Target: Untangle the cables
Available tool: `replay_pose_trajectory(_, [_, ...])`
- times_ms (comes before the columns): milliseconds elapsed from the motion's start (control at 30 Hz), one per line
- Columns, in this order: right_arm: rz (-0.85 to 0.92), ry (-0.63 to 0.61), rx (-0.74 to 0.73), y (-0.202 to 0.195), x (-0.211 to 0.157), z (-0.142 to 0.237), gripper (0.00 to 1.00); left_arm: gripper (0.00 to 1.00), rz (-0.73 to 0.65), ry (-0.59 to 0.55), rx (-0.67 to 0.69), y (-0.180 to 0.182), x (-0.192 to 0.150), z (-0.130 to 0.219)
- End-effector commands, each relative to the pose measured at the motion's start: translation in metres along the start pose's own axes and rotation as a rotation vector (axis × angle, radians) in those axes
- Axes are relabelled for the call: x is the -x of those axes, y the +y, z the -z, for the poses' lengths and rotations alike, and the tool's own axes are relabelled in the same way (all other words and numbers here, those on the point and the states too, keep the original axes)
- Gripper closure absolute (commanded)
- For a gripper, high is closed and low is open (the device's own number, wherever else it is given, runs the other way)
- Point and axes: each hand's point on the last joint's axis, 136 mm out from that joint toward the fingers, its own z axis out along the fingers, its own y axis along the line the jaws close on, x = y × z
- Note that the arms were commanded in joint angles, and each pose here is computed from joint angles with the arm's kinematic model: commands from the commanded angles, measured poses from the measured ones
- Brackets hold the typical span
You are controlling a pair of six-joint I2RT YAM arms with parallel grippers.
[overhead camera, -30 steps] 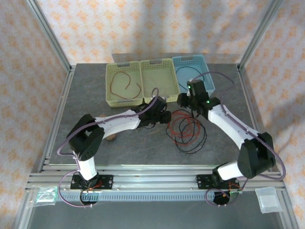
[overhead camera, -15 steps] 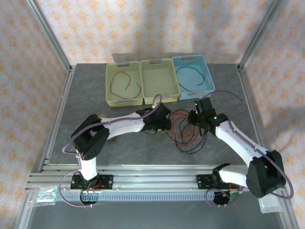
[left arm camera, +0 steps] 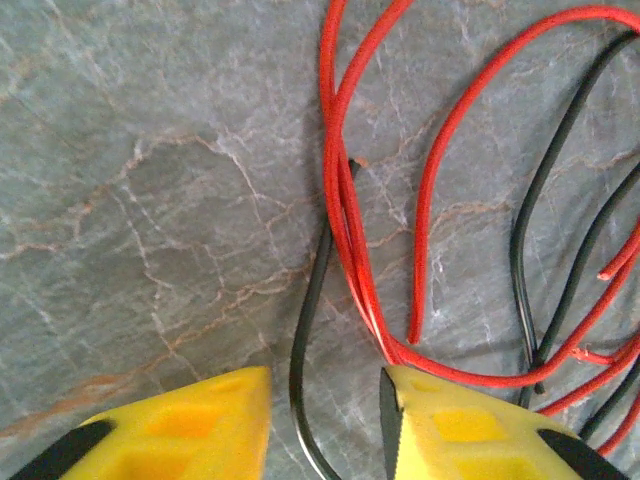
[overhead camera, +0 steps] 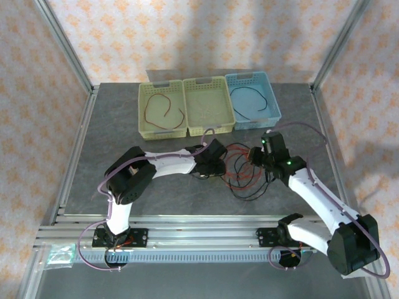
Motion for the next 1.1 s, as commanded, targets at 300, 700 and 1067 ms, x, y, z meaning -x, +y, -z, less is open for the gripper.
replay_pose_trajectory(300, [0.001,-0.031,-0.004,-0.006,0.003,0.002,0.76,0.78,0.015,0.033,0.005,-0.005,-0.008,-0.007])
replay_pose_trajectory(700, [-0.01,-0.053,0.017,0.002,0.014,0.001,0.76,0.97,-0.031,-0.16,0.011,-0.023,0.034,0.054])
replay_pose_trajectory(1067, [-0.015,-0.223,0.066,0.02,0.059,0.035,0.73,1.0,-0.209,-0.378,-0.002,-0.068,0.083,0.15])
